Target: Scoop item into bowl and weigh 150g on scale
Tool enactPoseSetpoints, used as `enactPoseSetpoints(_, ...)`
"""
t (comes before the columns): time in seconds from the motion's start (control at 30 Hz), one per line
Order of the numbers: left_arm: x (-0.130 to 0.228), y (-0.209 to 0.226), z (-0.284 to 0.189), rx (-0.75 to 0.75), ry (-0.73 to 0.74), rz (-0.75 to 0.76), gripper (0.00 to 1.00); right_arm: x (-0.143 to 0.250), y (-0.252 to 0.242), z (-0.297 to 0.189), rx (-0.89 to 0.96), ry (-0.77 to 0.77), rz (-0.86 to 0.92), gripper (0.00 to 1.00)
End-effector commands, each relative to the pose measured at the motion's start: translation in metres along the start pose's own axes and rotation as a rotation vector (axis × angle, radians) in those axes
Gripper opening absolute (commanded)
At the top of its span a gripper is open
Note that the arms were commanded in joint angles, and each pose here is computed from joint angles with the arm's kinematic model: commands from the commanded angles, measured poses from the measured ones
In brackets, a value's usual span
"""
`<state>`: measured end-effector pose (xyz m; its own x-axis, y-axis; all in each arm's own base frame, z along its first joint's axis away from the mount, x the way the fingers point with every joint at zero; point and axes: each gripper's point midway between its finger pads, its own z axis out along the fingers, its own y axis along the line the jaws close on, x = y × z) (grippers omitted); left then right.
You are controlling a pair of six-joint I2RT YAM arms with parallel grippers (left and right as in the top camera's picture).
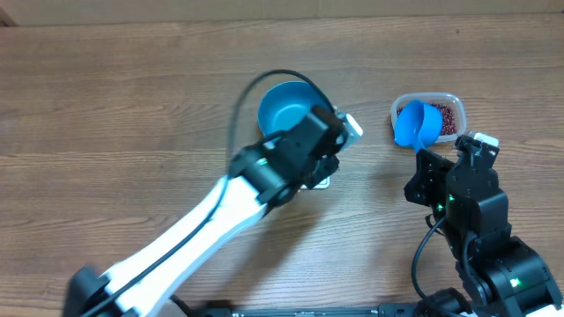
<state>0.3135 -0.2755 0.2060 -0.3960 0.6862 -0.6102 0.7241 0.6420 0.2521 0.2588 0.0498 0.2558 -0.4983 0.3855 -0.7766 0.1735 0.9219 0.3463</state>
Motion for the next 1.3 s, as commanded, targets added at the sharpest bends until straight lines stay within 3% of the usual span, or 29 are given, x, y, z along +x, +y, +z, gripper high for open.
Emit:
enactPoseSetpoints(0.0, 0.006, 0.015, -0.023, -0.026, 0.004, -0.071, 0.04, -0.010, 0.002, -0.006, -0.002, -0.032, 0.000, 0.04)
enactPoseSetpoints(0.33, 0.025, 0.013, -0.015, -0.007, 0.081, -0.071, 0.04, -0.010, 0.001, -0.006, 0.000, -0.028, -0.053, 0.04)
enactPoseSetpoints(0.47, 0.041, -0.008, 0.013, 0.088, 0.156, -0.006, 0.04, -0.010, 0.001, -0.006, 0.000, -0.030, -0.053, 0.04)
enactPoseSetpoints(0.83, 0.100, -0.020, 0.101, 0.073, 0.405, 0.094, 0.04, -0.011, 0.000, -0.006, 0.007, -0.035, -0.096, 0.04)
enactPoseSetpoints(1.27, 0.118, -0.027, 0.137, 0.083, 0.444, 0.116, 0.04, -0.015, 0.001, -0.006, 0.005, -0.053, -0.100, 0.04)
